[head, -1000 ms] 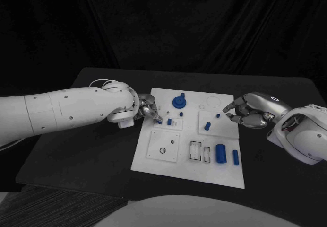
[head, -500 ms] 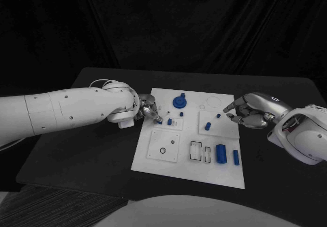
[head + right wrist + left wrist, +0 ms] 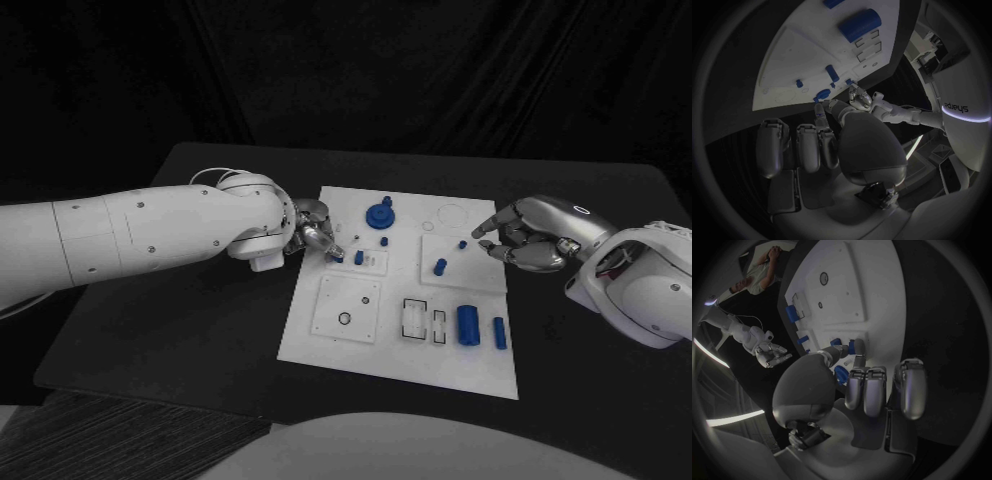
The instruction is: Assemble the parts on the task board
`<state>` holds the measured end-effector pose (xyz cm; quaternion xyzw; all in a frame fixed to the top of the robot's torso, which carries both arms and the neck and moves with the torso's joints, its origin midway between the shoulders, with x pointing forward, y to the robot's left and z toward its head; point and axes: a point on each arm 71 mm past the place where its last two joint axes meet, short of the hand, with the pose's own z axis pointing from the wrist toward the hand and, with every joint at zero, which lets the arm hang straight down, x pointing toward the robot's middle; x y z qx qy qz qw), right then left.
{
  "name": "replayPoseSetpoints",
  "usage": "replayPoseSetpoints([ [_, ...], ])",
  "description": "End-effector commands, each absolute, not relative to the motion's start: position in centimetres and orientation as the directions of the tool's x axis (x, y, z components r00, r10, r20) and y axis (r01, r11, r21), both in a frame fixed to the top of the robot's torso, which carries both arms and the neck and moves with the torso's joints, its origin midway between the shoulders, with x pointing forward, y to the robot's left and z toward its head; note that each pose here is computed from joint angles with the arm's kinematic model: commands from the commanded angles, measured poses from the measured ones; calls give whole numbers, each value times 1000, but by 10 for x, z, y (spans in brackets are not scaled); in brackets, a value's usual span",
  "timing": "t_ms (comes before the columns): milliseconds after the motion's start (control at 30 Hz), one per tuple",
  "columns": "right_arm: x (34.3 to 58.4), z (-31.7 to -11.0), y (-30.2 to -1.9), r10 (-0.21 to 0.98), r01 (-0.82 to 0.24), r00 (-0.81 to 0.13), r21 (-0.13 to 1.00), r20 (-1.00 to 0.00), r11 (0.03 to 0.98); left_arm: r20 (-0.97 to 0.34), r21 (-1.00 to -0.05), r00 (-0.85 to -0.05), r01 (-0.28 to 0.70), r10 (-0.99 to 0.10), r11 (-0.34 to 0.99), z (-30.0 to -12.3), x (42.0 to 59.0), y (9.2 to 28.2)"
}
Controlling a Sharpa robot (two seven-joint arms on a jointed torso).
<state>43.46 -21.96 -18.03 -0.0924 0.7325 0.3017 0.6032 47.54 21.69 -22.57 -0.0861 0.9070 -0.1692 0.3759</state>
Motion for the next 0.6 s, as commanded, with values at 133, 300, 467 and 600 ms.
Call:
replayPoseSetpoints([
  [133, 434, -182, -220, 226, -486, -260, 329, -939, 810, -629, -350, -734, -28, -257, 936, -234, 471, 215],
  [300, 434, -182, -220, 226, -486, -260, 329, -939, 810, -629, -347, -734, -29, -256, 937, -234, 472, 215],
  [467, 434, -182, -220, 226, -485, -260, 329, -939, 810, -629, -344, -734, -32, -256, 939, -235, 472, 215],
  [600, 434, -182, -220, 226, -485, -260, 329, -939, 810, -629, -339, -734, -36, -255, 940, -235, 473, 216],
])
